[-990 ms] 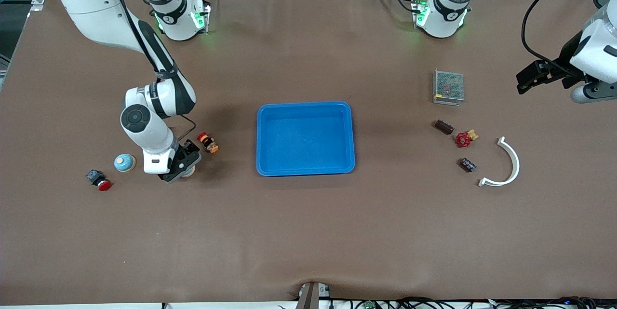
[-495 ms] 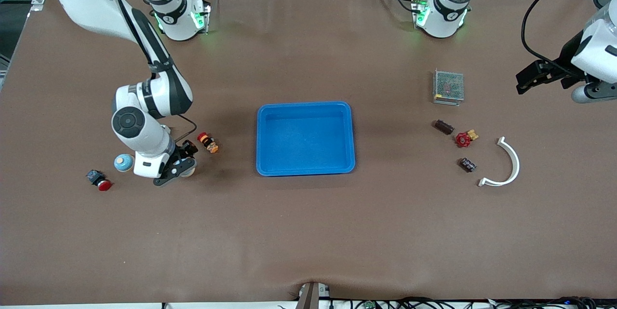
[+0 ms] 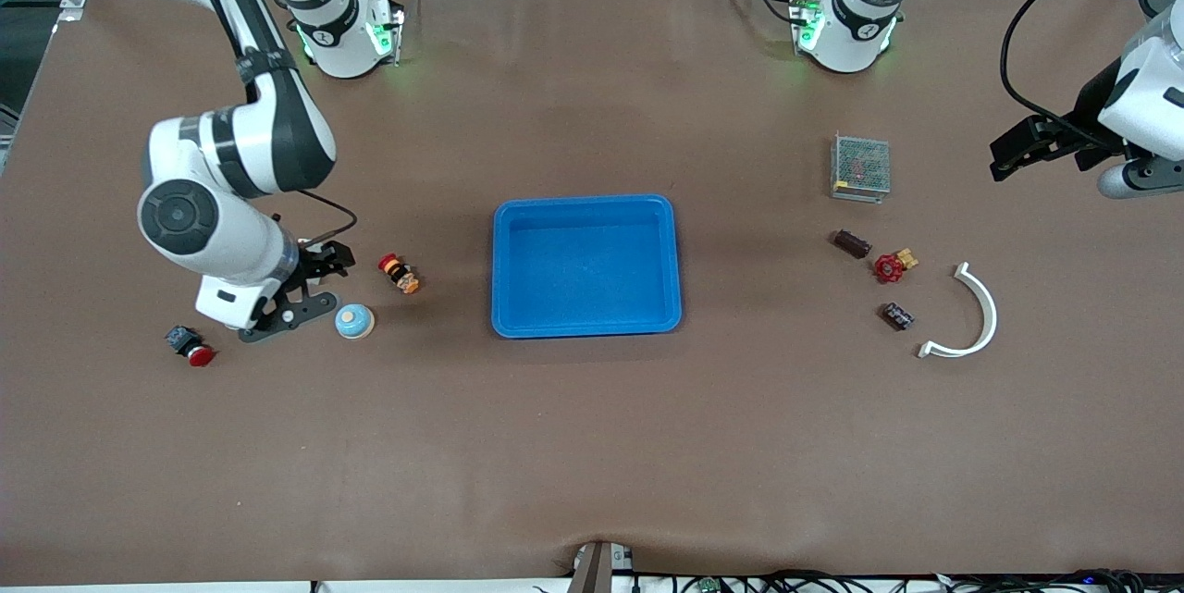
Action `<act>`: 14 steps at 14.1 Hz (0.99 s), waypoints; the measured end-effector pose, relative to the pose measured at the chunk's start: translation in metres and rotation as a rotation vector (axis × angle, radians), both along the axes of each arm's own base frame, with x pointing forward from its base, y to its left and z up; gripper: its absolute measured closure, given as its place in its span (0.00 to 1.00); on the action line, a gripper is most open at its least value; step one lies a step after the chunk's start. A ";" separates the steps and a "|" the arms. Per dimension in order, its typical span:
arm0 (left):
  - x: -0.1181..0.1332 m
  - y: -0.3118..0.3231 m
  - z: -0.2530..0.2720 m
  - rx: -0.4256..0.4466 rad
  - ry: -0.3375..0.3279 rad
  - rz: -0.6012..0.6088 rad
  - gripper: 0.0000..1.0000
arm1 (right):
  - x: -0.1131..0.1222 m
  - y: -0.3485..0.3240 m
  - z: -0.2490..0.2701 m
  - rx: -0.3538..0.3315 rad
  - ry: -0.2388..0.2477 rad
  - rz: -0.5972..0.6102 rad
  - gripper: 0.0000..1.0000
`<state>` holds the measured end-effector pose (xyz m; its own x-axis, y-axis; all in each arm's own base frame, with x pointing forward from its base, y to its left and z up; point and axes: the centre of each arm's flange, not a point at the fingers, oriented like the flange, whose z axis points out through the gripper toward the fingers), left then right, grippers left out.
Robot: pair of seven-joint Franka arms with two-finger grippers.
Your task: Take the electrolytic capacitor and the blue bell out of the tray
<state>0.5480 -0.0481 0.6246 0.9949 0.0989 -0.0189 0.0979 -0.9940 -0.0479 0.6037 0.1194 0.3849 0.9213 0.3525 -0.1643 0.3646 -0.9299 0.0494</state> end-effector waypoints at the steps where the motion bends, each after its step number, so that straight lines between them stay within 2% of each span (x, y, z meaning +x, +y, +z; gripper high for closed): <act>1: 0.000 0.000 0.000 0.000 0.000 0.000 0.00 | -0.004 -0.001 0.018 -0.006 0.002 -0.040 0.00; 5: 0.000 0.000 0.000 0.000 -0.001 0.001 0.00 | -0.024 -0.017 0.132 -0.011 -0.030 -0.127 0.00; 8: 0.000 0.001 0.001 0.000 -0.002 0.003 0.00 | -0.044 -0.054 0.204 0.005 -0.093 -0.190 0.00; 11: 0.000 0.002 0.001 0.000 -0.002 0.004 0.00 | -0.053 -0.097 0.233 0.019 -0.147 -0.258 0.00; 14: 0.000 0.002 0.001 0.000 -0.002 0.004 0.00 | -0.060 -0.127 0.246 0.035 -0.170 -0.285 0.00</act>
<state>0.5478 -0.0461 0.6256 0.9946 0.1026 -0.0166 0.1017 -0.9937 -0.0475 0.5441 -0.0080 0.6312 0.9968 0.0793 0.0082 0.0788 -0.9955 0.0534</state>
